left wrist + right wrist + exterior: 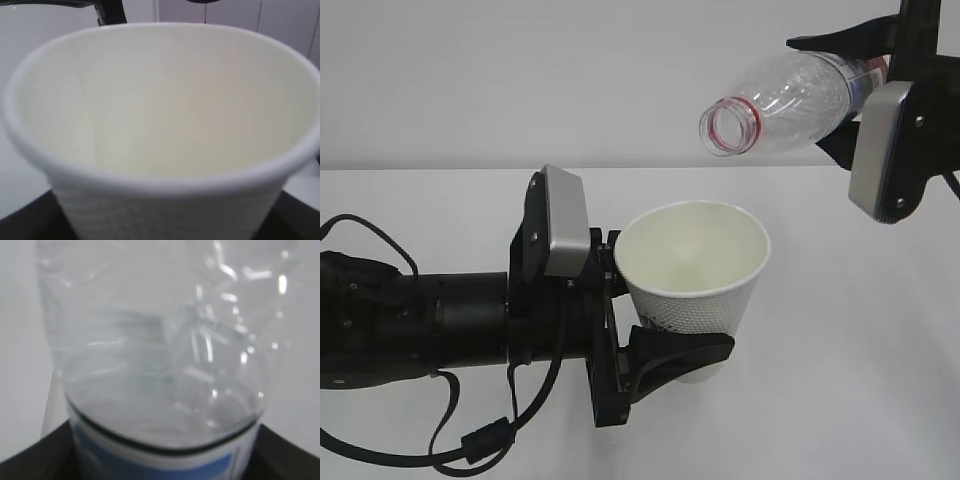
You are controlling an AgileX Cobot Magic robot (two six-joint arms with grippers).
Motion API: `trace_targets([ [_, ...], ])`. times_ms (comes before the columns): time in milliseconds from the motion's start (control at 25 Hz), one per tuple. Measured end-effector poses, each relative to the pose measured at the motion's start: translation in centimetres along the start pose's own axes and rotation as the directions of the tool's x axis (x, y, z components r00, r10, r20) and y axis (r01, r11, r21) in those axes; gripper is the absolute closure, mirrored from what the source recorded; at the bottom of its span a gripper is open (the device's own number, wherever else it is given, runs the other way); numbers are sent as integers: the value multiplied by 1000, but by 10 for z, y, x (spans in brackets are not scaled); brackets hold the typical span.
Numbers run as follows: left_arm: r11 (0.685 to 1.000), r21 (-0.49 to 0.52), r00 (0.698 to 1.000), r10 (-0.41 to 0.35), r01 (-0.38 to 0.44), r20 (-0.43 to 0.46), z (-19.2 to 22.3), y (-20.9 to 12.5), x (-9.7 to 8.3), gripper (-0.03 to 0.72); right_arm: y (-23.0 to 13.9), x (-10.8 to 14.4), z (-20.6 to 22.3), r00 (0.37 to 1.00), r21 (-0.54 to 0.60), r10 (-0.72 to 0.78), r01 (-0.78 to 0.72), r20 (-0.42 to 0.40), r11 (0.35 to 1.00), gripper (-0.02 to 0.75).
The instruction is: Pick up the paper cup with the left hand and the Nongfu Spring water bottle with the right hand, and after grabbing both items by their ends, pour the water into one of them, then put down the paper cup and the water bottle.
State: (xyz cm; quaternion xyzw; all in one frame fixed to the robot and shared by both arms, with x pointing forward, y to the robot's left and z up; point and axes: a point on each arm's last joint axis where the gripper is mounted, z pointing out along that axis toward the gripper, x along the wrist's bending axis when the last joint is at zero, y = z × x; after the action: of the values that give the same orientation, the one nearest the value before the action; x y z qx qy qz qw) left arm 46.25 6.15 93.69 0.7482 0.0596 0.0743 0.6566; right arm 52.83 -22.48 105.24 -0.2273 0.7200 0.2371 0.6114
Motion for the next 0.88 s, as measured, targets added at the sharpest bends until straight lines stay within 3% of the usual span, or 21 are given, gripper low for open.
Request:
trace_targets([
  [880,1000,-8,999,-21,21,30,5,2,-8,133,2,-1,0,998,-16,-61,61,15,998,258],
])
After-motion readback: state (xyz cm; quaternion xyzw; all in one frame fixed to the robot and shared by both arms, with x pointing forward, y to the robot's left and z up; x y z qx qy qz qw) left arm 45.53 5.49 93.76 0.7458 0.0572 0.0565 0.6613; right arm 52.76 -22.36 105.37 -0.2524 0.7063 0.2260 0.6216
